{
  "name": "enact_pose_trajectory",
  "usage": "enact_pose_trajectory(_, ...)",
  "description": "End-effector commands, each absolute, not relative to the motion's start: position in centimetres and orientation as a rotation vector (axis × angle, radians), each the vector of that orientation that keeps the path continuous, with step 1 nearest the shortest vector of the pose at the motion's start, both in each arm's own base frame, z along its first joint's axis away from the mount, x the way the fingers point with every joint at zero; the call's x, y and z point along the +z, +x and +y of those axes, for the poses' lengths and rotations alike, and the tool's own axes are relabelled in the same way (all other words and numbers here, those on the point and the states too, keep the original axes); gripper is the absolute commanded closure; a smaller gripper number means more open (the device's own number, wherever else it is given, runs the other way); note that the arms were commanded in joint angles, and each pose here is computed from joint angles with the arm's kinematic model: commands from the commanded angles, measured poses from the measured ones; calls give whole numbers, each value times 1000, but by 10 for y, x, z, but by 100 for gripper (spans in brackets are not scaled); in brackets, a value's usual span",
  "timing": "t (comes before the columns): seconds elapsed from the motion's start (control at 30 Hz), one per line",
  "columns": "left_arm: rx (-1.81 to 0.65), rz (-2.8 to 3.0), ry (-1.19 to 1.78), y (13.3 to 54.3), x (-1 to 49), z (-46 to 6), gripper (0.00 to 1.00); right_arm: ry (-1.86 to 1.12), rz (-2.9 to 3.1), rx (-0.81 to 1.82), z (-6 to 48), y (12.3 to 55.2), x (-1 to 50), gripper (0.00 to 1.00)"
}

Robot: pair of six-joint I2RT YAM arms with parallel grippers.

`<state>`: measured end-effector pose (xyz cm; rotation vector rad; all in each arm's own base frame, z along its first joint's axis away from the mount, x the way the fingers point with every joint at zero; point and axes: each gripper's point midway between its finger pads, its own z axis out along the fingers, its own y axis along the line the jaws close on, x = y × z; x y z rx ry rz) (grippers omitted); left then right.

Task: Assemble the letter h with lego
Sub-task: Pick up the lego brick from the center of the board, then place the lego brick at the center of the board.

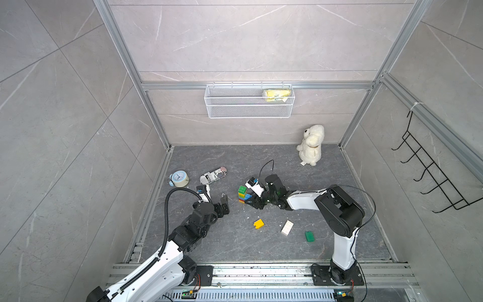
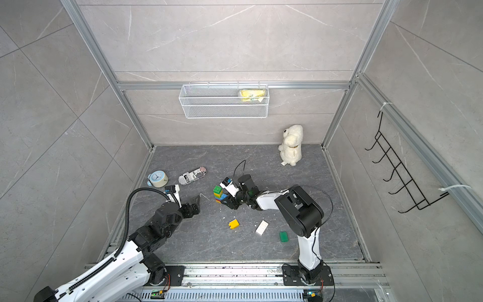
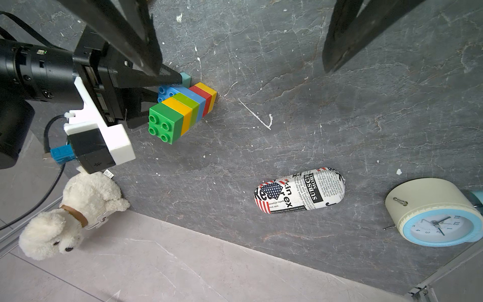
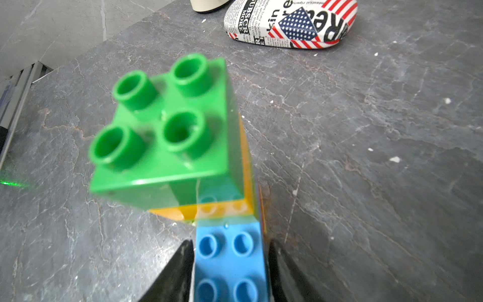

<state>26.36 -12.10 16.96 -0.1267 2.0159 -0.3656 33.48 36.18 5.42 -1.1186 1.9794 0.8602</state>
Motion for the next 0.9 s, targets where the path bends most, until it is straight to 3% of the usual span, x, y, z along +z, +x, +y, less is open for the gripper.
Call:
enact_pose_trajectory(0.0,-391,1979,-126,268,180,-124,0,-1107,1966,875,369,337,62,55)
enact_pose_trajectory(0.23,-376,1984,-136,268,179,-122,0,-957,2062,1024,377,336,85,70)
enact_pose_trajectory(0.67,-240,2046,-219,272,168,-106,0,-753,2595,1599,413,305,63,66)
enact_pose_trajectory(0.87,-232,2050,-228,272,168,-104,0,-745,2652,1653,426,318,59,61)
